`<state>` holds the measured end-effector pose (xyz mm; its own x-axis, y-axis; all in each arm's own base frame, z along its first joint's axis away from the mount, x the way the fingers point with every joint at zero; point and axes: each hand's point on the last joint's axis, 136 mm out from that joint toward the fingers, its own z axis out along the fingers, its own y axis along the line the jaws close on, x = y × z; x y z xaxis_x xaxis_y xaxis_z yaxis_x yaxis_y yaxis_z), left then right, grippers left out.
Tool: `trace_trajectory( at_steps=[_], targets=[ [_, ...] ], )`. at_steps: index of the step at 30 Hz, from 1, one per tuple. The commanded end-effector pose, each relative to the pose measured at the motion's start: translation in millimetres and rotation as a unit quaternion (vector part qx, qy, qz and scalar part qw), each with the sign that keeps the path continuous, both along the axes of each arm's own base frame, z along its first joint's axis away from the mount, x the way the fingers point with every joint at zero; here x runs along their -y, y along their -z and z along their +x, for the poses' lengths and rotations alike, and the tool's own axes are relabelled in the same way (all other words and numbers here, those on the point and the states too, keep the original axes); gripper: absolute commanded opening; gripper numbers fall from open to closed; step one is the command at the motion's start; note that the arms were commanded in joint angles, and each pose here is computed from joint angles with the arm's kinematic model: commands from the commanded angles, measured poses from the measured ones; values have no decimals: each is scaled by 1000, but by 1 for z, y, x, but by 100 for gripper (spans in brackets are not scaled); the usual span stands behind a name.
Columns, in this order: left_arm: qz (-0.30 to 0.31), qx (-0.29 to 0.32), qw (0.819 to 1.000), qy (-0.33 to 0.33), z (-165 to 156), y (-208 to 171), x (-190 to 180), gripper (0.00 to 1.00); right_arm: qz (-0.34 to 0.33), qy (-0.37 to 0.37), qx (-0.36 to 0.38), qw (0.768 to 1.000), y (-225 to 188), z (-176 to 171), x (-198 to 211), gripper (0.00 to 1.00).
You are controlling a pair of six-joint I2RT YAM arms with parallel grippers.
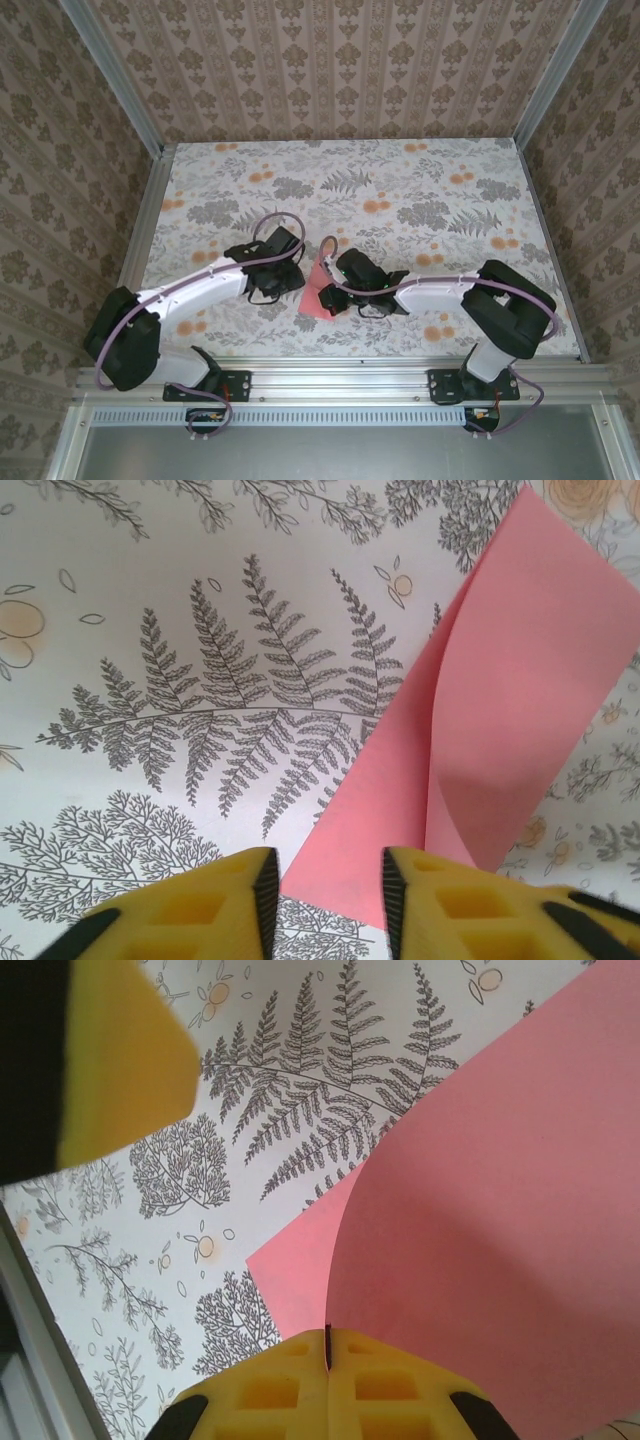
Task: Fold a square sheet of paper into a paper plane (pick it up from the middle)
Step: Fold the triangle a second time at the center of the table.
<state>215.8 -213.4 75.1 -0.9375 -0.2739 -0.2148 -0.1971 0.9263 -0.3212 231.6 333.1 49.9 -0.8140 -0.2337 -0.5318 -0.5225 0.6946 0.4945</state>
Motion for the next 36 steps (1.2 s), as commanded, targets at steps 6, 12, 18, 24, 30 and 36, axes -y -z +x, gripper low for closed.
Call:
trace_trajectory(
  at_steps=[6, 12, 18, 24, 30, 36],
  targets=[
    [9, -11, 997, 75, -9, 11, 30, 15, 56, 16, -87, 994, 7, 5, 0, 7],
    [3, -39, 997, 72, -12, 33, 40, 7, 63, 21, -97, 993, 9, 8, 3, 7],
    [-9, -50, 996, 77, -11, 46, 50, 7, 68, 25, -107, 992, 10, 10, 4, 8],
    [13, -73, 995, 69, -18, 66, 41, 4, 63, 31, -118, 991, 10, 15, 10, 8],
    [41, -80, 994, 65, -23, 75, 29, 3, 43, 31, -120, 991, 10, 19, 20, 9],
    [54, -85, 992, 75, -24, 79, 28, 3, 21, 24, -113, 993, 10, 25, 28, 10]
  ],
)
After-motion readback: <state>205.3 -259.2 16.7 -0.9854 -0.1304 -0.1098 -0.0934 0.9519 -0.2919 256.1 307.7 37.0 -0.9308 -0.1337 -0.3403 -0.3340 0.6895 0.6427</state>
